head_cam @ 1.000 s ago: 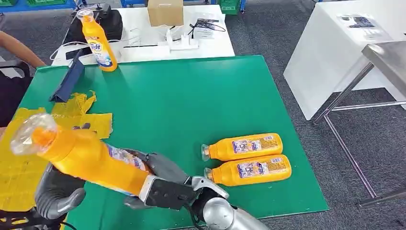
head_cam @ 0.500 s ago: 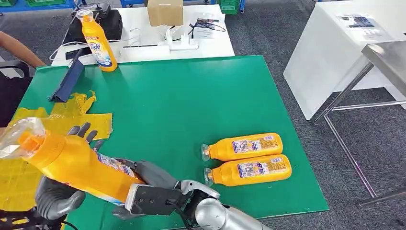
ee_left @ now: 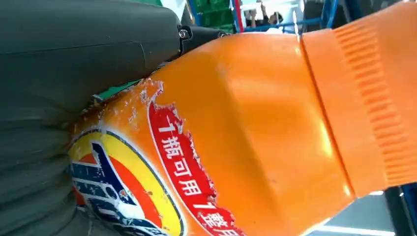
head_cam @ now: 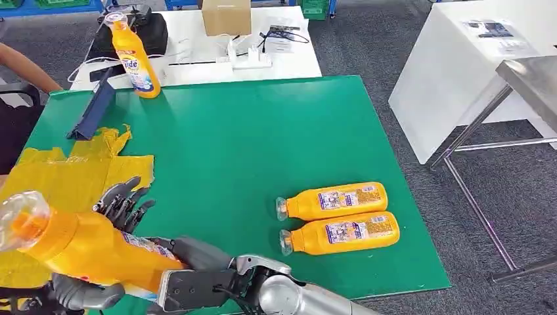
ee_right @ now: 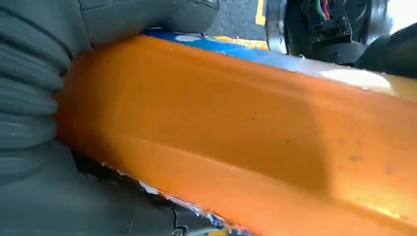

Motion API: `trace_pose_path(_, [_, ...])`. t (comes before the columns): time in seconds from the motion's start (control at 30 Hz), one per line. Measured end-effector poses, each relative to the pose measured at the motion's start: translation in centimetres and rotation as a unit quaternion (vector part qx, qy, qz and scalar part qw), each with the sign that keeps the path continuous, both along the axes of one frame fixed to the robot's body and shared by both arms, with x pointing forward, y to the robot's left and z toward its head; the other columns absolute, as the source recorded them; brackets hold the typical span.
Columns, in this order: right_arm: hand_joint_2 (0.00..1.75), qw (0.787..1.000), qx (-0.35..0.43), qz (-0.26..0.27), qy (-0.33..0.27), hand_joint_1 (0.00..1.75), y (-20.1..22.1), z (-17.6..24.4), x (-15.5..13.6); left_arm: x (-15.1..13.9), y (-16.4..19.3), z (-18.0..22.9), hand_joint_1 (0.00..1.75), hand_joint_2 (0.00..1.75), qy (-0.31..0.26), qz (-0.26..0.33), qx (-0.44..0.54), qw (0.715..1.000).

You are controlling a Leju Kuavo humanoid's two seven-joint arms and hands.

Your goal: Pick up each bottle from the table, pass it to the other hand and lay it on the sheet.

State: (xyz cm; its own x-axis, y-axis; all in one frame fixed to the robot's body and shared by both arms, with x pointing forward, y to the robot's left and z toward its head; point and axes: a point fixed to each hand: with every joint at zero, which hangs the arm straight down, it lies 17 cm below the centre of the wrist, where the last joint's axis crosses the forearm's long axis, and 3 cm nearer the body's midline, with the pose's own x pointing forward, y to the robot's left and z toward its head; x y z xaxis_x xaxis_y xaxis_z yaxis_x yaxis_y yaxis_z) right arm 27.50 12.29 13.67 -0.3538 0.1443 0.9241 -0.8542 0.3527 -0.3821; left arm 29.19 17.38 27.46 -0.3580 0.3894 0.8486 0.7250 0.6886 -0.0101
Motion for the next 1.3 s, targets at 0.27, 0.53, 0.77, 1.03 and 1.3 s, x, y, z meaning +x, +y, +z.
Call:
trace_pose_path(0.27, [1.75, 1.0, -0.007, 0.003, 0.003, 1.75, 0.0, -0.6, -0.2, -0.7, -0.4, -1.1, 1.75, 1.75, -0.02, -0.03, 0.045, 0.998])
trace_pose_path(0.53, [1.75, 1.0, -0.009, 0.003, 0.002, 1.75, 0.0, -0.6, 0.0, -1.0, -0.4, -1.8, 1.75, 1.75, -0.03, -0.042, 0.067, 0.996])
trace_pose_path(0.77, [1.75, 1.0, -0.009, 0.002, 0.001, 1.75, 0.0, -0.6, 0.1, -1.1, -0.4, -1.9, 1.75, 1.75, -0.03, -0.046, 0.067, 0.996])
trace_pose_path(1.03, [1.75, 1.0, -0.003, -0.026, -0.008, 0.0, -0.8, -0.5, 0.9, -0.8, -0.6, -2.3, 1.75, 1.75, -0.024, -0.037, 0.075, 0.996])
trace_pose_path(1.3, [1.75, 0.982, -0.018, -0.143, -0.121, 0.0, -6.7, 0.1, 4.6, 1.8, 2.0, -5.4, 1.75, 1.75, -0.045, 0.12, 0.198, 0.972])
